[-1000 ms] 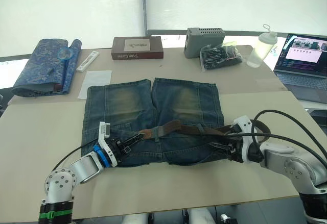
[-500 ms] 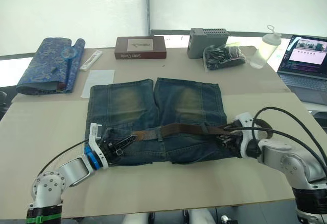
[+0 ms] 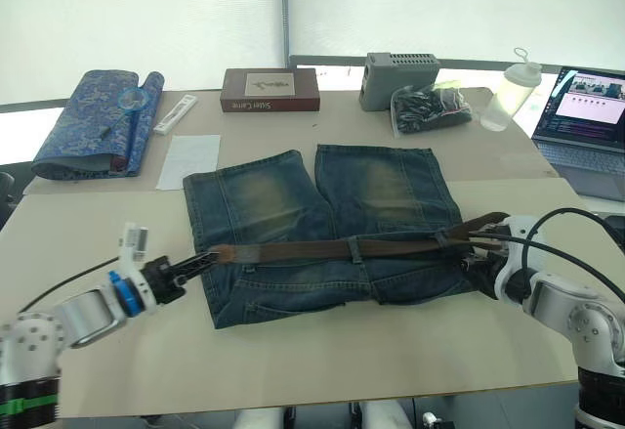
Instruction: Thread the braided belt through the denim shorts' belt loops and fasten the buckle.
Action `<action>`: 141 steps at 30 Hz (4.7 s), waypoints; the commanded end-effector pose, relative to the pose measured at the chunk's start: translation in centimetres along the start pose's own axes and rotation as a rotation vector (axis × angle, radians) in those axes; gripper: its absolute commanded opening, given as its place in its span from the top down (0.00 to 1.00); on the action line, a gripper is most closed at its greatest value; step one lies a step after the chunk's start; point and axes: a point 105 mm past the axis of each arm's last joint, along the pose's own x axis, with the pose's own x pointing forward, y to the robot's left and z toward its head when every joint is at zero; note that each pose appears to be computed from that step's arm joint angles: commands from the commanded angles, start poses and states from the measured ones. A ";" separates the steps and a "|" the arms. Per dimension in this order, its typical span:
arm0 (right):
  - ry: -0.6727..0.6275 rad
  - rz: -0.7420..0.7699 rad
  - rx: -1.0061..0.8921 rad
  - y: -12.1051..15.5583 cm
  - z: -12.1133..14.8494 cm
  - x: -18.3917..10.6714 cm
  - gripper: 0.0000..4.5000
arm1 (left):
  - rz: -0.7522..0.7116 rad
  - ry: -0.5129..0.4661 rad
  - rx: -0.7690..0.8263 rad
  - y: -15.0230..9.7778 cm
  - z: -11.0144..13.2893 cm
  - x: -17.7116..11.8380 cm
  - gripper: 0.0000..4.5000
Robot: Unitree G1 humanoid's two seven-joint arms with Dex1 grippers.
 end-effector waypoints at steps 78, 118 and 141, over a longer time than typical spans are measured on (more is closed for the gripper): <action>0.014 0.953 0.228 25.1 3.6 -0.1 0.99 | -0.249 -0.111 0.068 -6.9 -3.0 5.0 1.00; 0.114 0.750 0.136 22.9 0.5 4.2 1.00 | -0.168 0.104 0.691 -1.6 -8.5 5.0 0.26; -0.026 0.781 0.280 18.1 4.6 1.7 1.00 | -0.368 0.146 0.716 -5.1 -8.3 10.0 0.26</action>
